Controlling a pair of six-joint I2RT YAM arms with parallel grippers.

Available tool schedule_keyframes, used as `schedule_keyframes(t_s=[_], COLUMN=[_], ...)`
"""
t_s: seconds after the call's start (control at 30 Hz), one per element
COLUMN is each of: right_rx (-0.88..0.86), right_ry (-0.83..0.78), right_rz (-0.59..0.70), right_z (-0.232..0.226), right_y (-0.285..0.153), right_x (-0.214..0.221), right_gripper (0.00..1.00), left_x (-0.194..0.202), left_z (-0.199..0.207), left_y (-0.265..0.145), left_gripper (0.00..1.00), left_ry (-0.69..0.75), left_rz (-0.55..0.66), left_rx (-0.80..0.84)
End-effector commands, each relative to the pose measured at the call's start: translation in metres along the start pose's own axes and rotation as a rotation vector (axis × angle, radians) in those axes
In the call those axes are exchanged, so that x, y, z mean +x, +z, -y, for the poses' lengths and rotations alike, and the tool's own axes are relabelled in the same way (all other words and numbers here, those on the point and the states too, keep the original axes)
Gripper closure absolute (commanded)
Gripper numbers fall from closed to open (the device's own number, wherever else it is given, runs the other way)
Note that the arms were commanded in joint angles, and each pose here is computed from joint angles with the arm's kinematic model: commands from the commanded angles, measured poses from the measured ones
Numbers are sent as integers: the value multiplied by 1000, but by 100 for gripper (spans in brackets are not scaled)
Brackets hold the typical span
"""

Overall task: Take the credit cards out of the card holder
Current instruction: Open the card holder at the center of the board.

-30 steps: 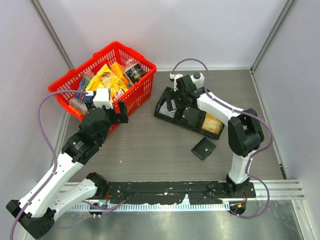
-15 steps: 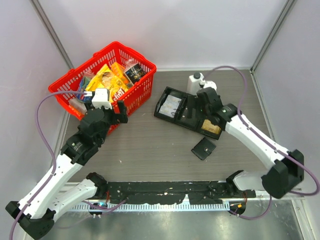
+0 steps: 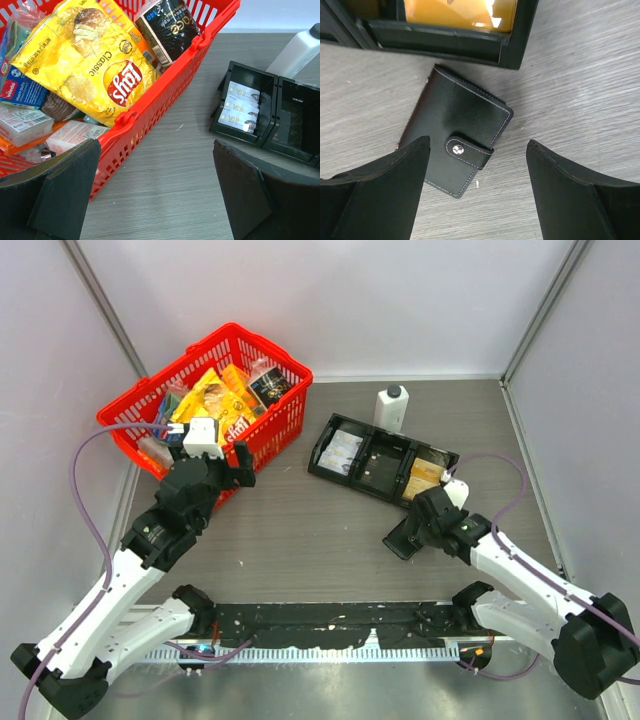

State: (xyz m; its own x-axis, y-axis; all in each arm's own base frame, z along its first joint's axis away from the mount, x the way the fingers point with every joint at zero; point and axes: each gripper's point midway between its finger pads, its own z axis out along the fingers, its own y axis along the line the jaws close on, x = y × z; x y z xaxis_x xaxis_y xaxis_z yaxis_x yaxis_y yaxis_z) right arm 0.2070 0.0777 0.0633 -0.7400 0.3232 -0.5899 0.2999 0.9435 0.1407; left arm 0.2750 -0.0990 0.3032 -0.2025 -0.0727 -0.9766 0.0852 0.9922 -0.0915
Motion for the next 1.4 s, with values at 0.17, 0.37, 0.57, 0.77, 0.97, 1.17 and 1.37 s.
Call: schedule_keyframes(t_s=[0.17, 0.37, 0.57, 0.77, 0.97, 1.17, 1.37], right_rx=[-250, -427, -480, -379, -370, -340, -251], right_ry=[-60, -247, -533, -512, -368, -384, -364], right_rz=[-70, -132, -166, -67, -67, -113, -121], right_z=[-55, -116, -169, -183, -186, -202, -198], right_y=[23, 14, 9, 3, -10, -7, 8], right_x=[24, 50, 71, 37, 32, 51, 61], right_gripper=[26, 28, 28, 25, 29, 41, 55], left_x=[-9, -8, -5, -2, 3, 43, 101], left_z=[8, 13, 20, 29, 42, 56, 81], left_y=[2, 2, 4, 6, 4, -2, -7], left_gripper=[0, 0, 0, 0, 0, 0, 0], left_ry=[-8, 0, 2, -1, -103, -232, -289], left_rz=[37, 33, 20, -12, -116, -328, -515], left_rx=[38, 71, 106, 139, 160, 158, 200])
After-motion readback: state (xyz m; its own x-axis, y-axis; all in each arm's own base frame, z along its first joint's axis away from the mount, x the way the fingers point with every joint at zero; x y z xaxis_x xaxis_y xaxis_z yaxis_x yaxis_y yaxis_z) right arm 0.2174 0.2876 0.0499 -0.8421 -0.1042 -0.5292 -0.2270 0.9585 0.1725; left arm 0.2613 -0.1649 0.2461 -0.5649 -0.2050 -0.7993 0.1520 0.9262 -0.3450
